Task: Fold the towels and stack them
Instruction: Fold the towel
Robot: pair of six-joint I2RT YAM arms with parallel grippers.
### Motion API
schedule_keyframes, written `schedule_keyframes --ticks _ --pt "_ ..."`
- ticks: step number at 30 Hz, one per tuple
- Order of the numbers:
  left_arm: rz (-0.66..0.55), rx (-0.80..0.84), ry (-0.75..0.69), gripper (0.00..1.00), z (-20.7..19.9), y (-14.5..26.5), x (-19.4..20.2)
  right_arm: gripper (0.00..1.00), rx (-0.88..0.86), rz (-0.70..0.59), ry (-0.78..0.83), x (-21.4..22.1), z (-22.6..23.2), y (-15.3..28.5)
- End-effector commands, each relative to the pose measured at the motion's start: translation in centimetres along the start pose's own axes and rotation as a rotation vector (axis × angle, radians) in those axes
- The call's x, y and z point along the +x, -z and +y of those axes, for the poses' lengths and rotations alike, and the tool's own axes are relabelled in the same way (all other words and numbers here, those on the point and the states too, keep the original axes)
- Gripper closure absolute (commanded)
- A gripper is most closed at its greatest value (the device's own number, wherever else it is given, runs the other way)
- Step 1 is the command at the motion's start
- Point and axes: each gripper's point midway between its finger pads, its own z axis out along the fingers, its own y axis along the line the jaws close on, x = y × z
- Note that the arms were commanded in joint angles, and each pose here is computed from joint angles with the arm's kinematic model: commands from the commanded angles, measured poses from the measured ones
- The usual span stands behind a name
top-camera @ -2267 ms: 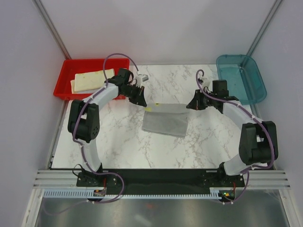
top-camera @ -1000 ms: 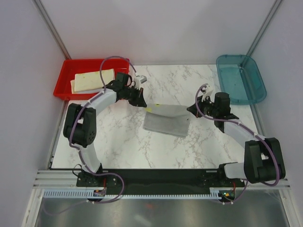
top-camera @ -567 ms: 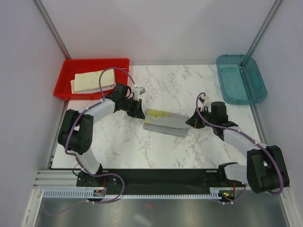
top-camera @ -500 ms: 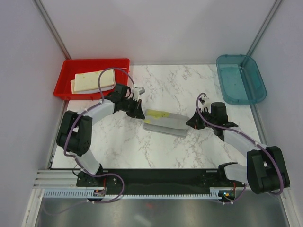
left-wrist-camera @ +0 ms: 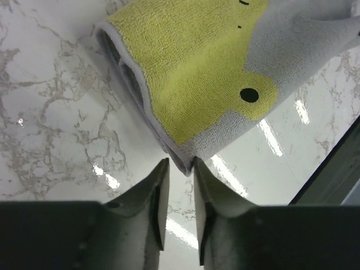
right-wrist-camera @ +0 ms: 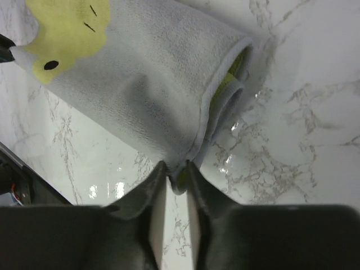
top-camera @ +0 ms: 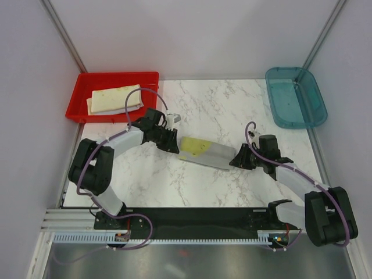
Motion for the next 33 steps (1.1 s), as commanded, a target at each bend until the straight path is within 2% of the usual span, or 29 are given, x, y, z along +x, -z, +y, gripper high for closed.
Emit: schedule_keyframes --ticks 1,3,8,10,16,19,23,28,33 --pt "-0.014 -0.083 0.025 0.66 0.7 0.6 -0.2 0.65 0.045 -0.049 -0.025 -1.3 0.1 0.9" --pt "-0.047 -0.129 0.022 0.59 1.0 1.4 -1.0 0.62 0.052 -0.067 -0.02 -2.1 0.6 1.4" --pt "-0.105 -0.159 0.05 0.58 0.6 2.7 -2.7 0.6 0.102 -0.093 -0.045 -3.7 1.2 2.9" --pt "-0.144 -0.153 0.047 0.59 -0.2 3.5 -3.9 0.62 0.112 -0.089 -0.071 -4.1 1.4 3.0" --pt "-0.218 0.017 -0.024 0.55 -6.4 3.0 -5.9 0.66 0.04 -0.084 -0.191 -5.6 3.2 2.0" --pt "-0.212 0.013 0.011 0.53 -5.8 1.0 -5.5 0.65 -0.023 -0.152 -0.198 -6.4 3.4 0.7" --pt "-0.107 -0.071 0.083 0.55 -2.2 -2.8 -3.1 0.66 0.051 -0.108 -0.195 -3.3 -0.2 -1.4" --pt "-0.091 -0.111 0.133 0.55 0.0 -4.3 -3.1 0.69 0.071 -0.071 -0.172 -1.9 -1.5 -2.5" --pt "-0.124 -0.097 0.111 0.54 -0.9 -3.3 -5.8 0.69 0.057 -0.095 -0.109 -3.5 -0.1 -1.0"
